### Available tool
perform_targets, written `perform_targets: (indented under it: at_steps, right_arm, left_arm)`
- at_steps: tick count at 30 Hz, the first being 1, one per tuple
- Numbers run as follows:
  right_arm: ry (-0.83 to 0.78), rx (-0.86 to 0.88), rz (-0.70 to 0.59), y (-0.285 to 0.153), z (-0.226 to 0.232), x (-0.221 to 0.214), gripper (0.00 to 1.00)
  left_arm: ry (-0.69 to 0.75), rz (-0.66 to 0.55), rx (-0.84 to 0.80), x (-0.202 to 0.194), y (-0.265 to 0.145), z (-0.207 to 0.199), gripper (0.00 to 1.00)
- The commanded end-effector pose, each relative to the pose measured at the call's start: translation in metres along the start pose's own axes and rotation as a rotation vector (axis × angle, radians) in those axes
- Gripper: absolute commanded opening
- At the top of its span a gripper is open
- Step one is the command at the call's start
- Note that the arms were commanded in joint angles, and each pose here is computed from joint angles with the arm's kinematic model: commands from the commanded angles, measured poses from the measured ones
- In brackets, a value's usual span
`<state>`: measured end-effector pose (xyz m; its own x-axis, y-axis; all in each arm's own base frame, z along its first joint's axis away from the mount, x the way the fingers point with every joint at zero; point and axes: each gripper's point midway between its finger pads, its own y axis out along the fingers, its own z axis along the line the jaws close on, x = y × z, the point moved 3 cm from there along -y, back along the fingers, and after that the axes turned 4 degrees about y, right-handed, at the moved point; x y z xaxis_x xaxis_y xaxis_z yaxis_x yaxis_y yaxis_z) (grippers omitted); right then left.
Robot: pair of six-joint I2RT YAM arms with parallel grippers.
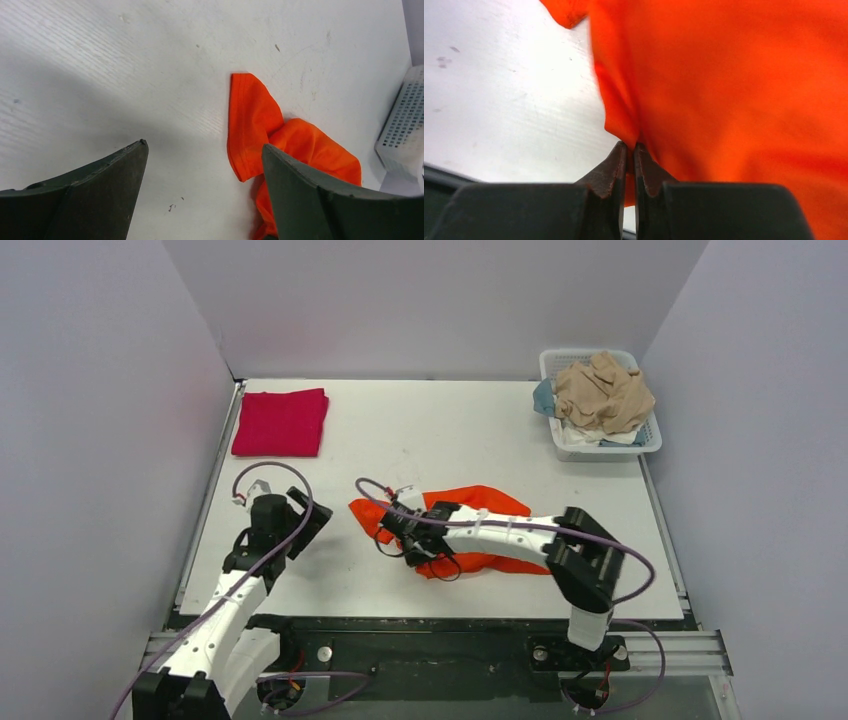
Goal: Fold and stack the t-shirts
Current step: Flatten out the tshirt
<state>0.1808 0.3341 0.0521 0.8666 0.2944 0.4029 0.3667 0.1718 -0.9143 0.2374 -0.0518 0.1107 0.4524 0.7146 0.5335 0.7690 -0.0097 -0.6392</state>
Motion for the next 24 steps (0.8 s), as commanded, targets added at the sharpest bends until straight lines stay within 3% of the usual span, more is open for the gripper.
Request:
perform_targets:
  at_steps: [1,10,15,19,21,23,24]
  right_arm:
    - [0.131,0.034,-0.281,-0.074,-0.038,0.055,0.00]
    - [0.371,-0.194,-0.522,-0.137,-0.166,0.048,0.00]
    - [0.452,-0.280,-0.534,-0.140,-0.208,0.027,0.00]
    - [0.476,-0.308,-0.524,-0.138,-0.221,0.015,0.00]
    - [0.484,-0.316,-0.521,-0.138,-0.225,0.013,0.00]
    - [0.486,-0.327,-0.523,-0.138,-0.229,0.014,0.00]
    - [0.492,-0.332,-0.528,-0.140,-0.230,0.017,0.00]
  left_arm:
    - [0.055,0.030,-0.204,0.003,0.005,-0.044,0.95]
    - [0.205,0.111,-0.179,-0.025,0.028,-0.082,0.95]
    - [0.238,0.169,-0.143,-0.042,0.055,-0.091,0.94]
    - [0.275,0.217,-0.089,-0.058,0.074,-0.090,0.85]
    - [0.298,0.239,-0.057,-0.068,0.082,-0.087,0.70]
    - [0.323,0.250,-0.014,-0.073,0.091,-0.081,0.47]
    - [0.340,0.248,0.018,-0.075,0.097,-0.076,0.22]
